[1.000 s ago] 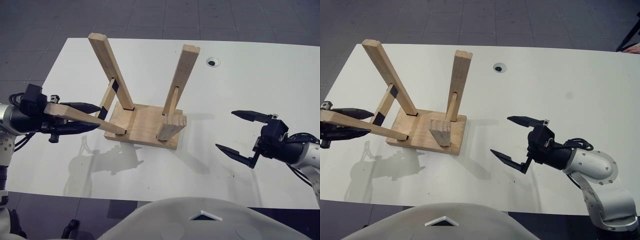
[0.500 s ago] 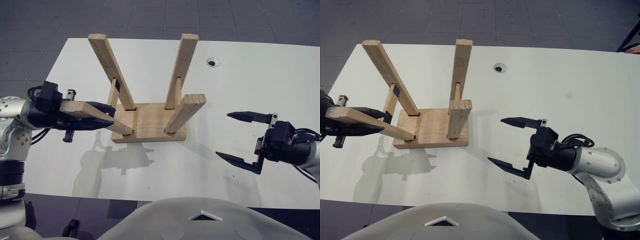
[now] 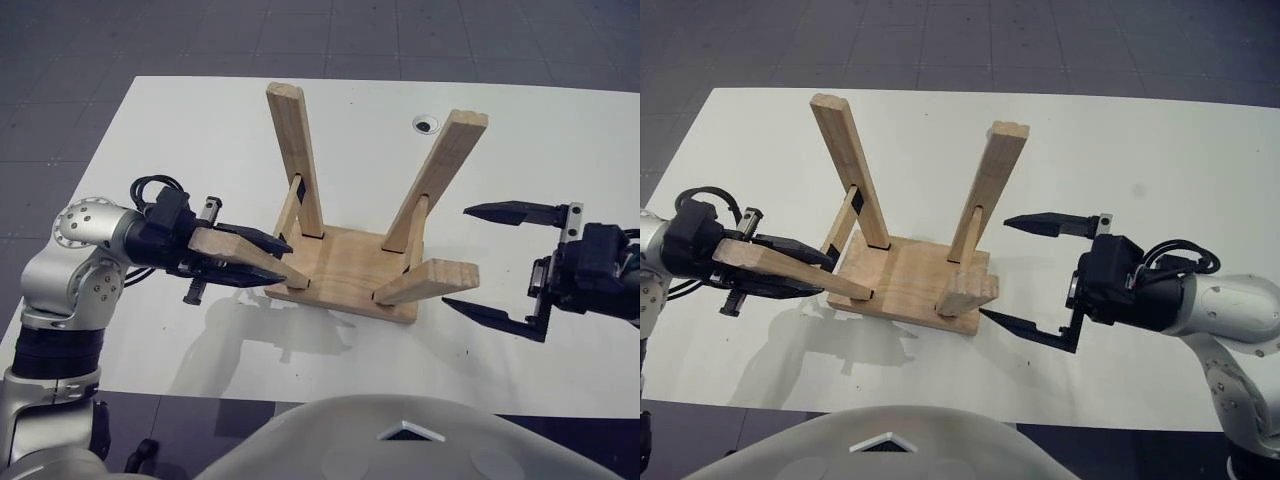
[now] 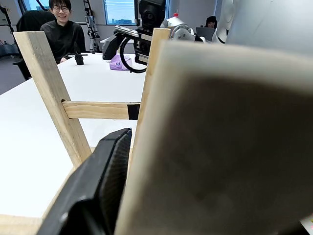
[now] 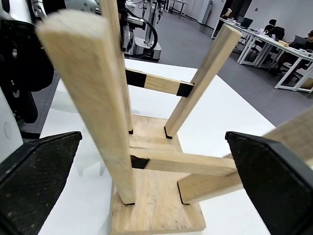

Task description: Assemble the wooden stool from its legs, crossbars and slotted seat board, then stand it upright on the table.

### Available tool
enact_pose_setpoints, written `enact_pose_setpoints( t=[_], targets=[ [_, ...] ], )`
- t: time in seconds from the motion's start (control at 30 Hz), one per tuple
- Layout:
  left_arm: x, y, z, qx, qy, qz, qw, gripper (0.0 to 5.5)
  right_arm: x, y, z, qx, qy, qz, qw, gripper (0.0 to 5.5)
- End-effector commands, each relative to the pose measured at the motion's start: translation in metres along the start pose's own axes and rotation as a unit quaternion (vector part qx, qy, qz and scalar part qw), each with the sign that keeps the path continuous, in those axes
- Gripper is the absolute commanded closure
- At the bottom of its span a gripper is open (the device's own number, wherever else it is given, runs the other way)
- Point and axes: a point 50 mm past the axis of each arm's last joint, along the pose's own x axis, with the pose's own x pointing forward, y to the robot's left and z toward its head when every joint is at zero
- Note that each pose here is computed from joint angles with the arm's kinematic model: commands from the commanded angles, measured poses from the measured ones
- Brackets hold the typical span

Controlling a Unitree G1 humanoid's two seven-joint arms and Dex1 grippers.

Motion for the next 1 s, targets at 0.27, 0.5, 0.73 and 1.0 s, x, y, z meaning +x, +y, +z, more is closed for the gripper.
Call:
enact_pose_setpoints(
  t=[0.27, 0.5, 0.73, 1.0],
  targets=[
    [0.021, -0.004, -0.01, 0.013, 0.012, 0.045, 0.999, 4.13, 0.003, 0.011, 0.007, 0.004, 0.008, 0.029, 1.0, 0.0],
    [0.033, -0.019, -0.007, 0.018, 0.009, 0.039, 0.999, 4.13, 0.002, -0.009, -0.004, 0.035, 0.009, 0.01, 0.999, 0.0],
    [0.034, -0.021, -0.01, 0.011, 0.015, 0.034, 0.999, 4.13, 0.006, -0.015, -0.007, 0.066, 0.003, 0.045, 0.997, 1.43],
    [0.033, -0.018, -0.009, 0.02, 0.018, 0.055, 0.998, 4.13, 0.005, -0.006, -0.009, 0.09, 0.001, 0.103, 0.991, 2.81]
  ],
)
